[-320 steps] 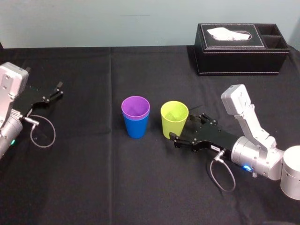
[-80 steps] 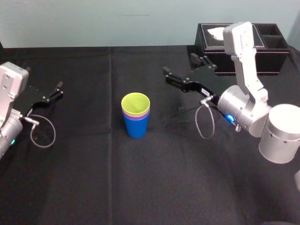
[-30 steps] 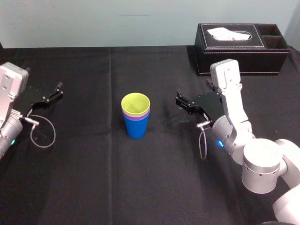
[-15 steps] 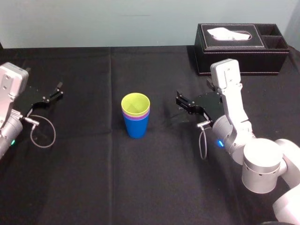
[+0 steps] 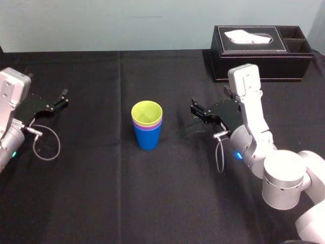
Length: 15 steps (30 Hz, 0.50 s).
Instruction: Stack the three plastic cups sequentially using one hand.
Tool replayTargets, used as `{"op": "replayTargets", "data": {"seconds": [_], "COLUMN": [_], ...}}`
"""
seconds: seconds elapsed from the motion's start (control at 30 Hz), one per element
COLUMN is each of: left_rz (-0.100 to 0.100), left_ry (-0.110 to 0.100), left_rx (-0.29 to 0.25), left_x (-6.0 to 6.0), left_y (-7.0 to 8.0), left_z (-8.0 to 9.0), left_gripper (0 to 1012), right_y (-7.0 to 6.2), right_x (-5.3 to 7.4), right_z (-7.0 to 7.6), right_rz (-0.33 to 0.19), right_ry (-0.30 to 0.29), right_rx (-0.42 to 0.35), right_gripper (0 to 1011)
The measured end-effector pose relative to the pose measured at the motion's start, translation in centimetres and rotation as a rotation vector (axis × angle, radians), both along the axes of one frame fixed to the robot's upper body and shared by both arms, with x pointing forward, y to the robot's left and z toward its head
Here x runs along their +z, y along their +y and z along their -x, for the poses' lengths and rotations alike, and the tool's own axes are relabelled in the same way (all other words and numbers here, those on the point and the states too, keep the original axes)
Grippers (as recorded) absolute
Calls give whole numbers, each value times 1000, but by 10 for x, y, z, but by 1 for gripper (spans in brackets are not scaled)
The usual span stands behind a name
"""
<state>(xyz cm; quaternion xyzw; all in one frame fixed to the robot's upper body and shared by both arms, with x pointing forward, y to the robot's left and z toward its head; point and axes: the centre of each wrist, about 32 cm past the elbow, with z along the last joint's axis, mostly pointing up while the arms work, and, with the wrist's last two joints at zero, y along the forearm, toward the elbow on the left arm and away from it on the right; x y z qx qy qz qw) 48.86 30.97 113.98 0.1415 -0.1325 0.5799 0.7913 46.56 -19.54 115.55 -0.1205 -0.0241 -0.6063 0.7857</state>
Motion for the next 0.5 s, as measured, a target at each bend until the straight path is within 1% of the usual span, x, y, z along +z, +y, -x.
{"op": "replayTargets", "data": {"seconds": [0.5], "left_rz": [0], "left_ry": [0], "left_rx": [0], "left_x": [0], "left_y": [0], "left_z": [0], "left_gripper": [1010], "right_y": [0], "right_x": [0], "right_z": [0], "right_rz": [0], "right_ry": [0], "right_rx": [0], "right_gripper": [1003]}}
